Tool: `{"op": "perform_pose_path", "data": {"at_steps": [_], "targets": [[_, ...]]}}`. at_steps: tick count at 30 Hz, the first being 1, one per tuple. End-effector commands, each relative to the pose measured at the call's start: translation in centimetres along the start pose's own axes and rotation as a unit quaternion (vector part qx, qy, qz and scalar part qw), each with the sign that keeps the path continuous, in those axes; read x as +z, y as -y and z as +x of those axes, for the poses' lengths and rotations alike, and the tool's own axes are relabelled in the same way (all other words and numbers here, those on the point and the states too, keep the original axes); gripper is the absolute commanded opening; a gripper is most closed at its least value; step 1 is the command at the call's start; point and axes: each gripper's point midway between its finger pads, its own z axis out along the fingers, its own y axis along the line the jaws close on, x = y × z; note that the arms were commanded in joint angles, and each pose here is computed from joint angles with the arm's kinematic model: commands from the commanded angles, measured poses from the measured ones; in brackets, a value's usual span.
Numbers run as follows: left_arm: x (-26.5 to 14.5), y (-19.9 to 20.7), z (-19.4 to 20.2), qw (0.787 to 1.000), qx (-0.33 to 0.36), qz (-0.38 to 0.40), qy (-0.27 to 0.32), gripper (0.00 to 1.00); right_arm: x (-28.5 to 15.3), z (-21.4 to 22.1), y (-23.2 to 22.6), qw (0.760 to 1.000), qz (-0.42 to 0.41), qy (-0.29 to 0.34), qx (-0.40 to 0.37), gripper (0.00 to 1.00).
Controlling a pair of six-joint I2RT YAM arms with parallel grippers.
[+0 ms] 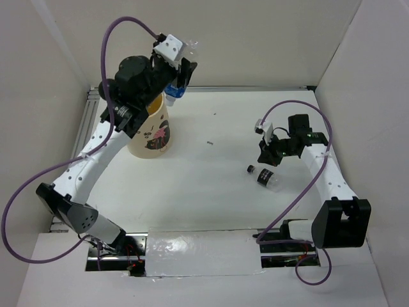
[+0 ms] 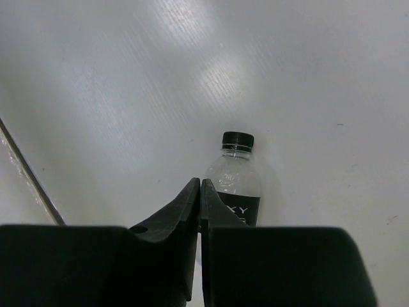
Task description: Put the plastic bottles in the bin
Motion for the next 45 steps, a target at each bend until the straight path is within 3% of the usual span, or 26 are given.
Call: {"op": "perform_pose_path", "data": {"at_steps": [1, 9, 19, 21, 26, 32, 37, 41, 43, 44, 45], "targets": [[0.7, -2.5, 1.2, 0.997, 0.042, -0.06, 0.024, 0.0, -0.3, -0.9, 1.4, 0.999, 0.025, 0.011, -0.019, 0.11], [-1.2, -6.4, 5.7, 0.985, 0.11, -0.135, -0.006, 0.0, -0.7, -0.3, 2.6, 1.0, 0.031, 0.002, -0.006, 0.11], [-1.7, -7.7, 6.3, 0.981, 0.123, -0.149, -0.008, 0.0, -0.5, 0.4, 3.2, 1.0, 0.022, -0.006, 0.007, 0.12], [-2.4, -7.3, 4.6, 0.983, 0.114, -0.142, 0.017, 0.0, -0.5, 0.4, 3.2, 1.0, 0.022, -0.006, 0.007, 0.12], [-2.5, -8.6, 4.6, 0.973, 0.155, -0.17, 0.019, 0.0, -0.6, 0.9, 3.1, 1.0, 0.019, -0.01, 0.007, 0.13], [-3.2, -10.6, 6.9, 0.959, 0.214, -0.188, 0.007, 0.0, -1.0, 0.9, 3.7, 1.0, 0.026, -0.01, 0.009, 0.13], [-3.9, -11.9, 10.5, 0.954, 0.221, -0.2, -0.027, 0.0, -1.3, 1.2, 4.0, 0.999, 0.028, -0.013, 0.016, 0.14], [-4.7, -12.0, 10.8, 0.948, 0.237, -0.211, -0.029, 0.38, -1.3, 1.2, 4.1, 0.999, 0.025, -0.015, 0.014, 0.2], [-5.0, -12.3, 10.2, 0.946, 0.237, -0.22, -0.023, 0.81, -1.3, 1.2, 4.1, 0.999, 0.025, -0.015, 0.014, 0.32], [-5.1, -12.4, 10.2, 0.945, 0.236, -0.224, -0.025, 0.88, -1.3, 1.1, 4.0, 1.0, 0.018, -0.015, 0.014, 0.45], [-5.1, -12.4, 10.2, 0.945, 0.236, -0.224, -0.025, 0.97, -1.3, 1.1, 4.0, 1.0, 0.018, -0.015, 0.014, 0.51]]}}
